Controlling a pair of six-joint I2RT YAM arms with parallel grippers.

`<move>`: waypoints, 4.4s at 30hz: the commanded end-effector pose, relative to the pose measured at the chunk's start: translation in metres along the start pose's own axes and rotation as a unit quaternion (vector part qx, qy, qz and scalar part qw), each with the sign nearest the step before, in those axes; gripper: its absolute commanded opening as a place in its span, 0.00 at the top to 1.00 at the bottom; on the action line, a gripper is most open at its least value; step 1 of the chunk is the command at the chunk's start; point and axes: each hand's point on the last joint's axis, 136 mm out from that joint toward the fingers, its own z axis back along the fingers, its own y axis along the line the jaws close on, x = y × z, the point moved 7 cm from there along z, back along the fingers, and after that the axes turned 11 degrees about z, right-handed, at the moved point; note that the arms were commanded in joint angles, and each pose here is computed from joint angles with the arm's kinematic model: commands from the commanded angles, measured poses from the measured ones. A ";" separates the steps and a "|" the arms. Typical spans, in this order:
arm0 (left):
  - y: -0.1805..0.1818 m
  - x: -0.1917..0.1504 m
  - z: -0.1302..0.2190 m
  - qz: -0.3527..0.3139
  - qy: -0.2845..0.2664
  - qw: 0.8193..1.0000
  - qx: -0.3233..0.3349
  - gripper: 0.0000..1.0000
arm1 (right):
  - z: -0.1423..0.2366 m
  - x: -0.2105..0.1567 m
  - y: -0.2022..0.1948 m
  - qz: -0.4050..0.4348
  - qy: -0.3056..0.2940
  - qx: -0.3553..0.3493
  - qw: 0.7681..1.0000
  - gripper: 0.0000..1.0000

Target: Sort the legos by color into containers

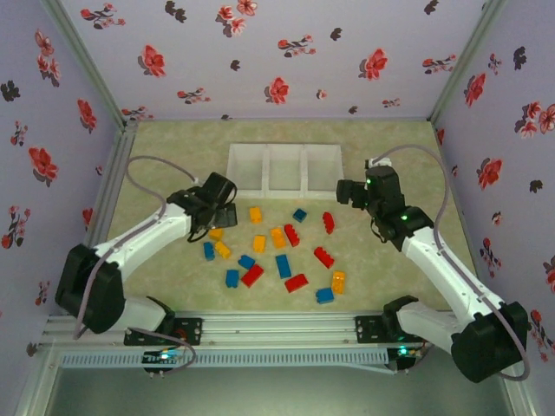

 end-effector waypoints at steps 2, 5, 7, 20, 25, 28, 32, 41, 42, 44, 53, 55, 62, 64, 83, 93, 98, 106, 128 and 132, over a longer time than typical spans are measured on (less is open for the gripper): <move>-0.006 -0.015 -0.017 -0.088 0.067 0.994 -0.002 0.06 | 0.006 0.005 0.004 0.007 0.004 0.009 1.000 0.01; -0.009 -0.020 -0.031 -0.125 0.102 0.987 0.002 0.08 | 0.006 0.004 0.004 0.008 0.004 0.009 1.000 0.01; -0.009 -0.023 -0.040 -0.143 0.118 0.982 0.017 0.12 | 0.006 0.004 0.005 0.009 0.004 0.009 1.000 0.01; -0.014 -0.027 -0.064 -0.171 0.162 0.970 0.056 0.36 | 0.008 0.001 0.002 0.019 0.015 -0.001 1.000 0.01; -0.012 -0.026 -0.062 -0.167 0.158 0.971 0.061 0.46 | 0.007 -0.001 0.003 0.017 0.016 0.002 1.000 0.01; -0.012 -0.024 -0.060 -0.165 0.153 0.973 0.061 0.53 | 0.007 -0.001 0.003 0.015 0.015 0.005 1.000 0.01; -0.012 -0.021 -0.059 -0.158 0.142 0.975 0.064 0.63 | 0.008 -0.001 0.004 0.016 0.016 0.007 1.000 0.02; -0.025 0.015 -0.031 -0.135 0.086 0.987 0.032 0.73 | 0.013 -0.003 0.004 0.026 0.020 0.007 0.999 0.03; -0.027 0.024 -0.025 -0.131 0.074 0.988 0.028 0.73 | 0.014 -0.003 0.004 0.026 0.020 0.006 0.999 0.03; -0.031 0.045 -0.014 -0.122 0.053 0.991 0.021 0.75 | 0.015 -0.004 0.003 0.026 0.019 0.005 0.999 0.04; -0.074 0.140 -0.007 -0.092 -0.019 0.995 -0.018 0.76 | 0.018 -0.007 0.004 0.021 0.019 0.012 1.000 0.05; -0.087 0.160 -0.014 -0.082 -0.030 0.996 -0.030 0.76 | 0.021 -0.009 0.006 0.019 0.018 0.019 0.999 0.05; -0.112 0.200 -0.067 -0.048 -0.015 0.998 -0.035 0.76 | 0.029 -0.015 0.007 0.015 0.018 0.028 0.999 0.05; -0.116 0.203 -0.079 -0.044 -0.007 0.998 -0.043 0.76 | 0.033 -0.016 0.006 0.017 0.018 0.027 0.999 0.05; -0.111 0.211 -0.022 -0.040 -0.042 0.995 -0.081 0.30 | 0.025 -0.013 0.015 0.031 0.028 0.039 0.998 0.05; -0.048 0.138 0.081 -0.022 -0.143 0.978 -0.153 0.27 | 0.007 -0.015 0.024 0.037 0.047 0.042 0.997 0.05; -0.013 0.088 0.094 0.025 -0.156 0.968 -0.193 0.26 | -0.015 -0.022 0.035 0.037 0.074 0.062 0.995 0.06; 0.007 0.043 0.081 0.036 -0.143 0.965 -0.219 0.24 | -0.045 -0.040 0.054 0.046 0.121 0.080 0.988 0.12; -0.003 0.038 0.069 0.013 -0.097 0.975 -0.198 0.24 | -0.093 -0.078 0.069 0.060 0.215 0.056 0.973 0.40; -0.003 0.038 0.071 0.011 -0.098 0.975 -0.199 0.24 | -0.098 -0.080 0.071 0.060 0.220 0.055 0.972 0.44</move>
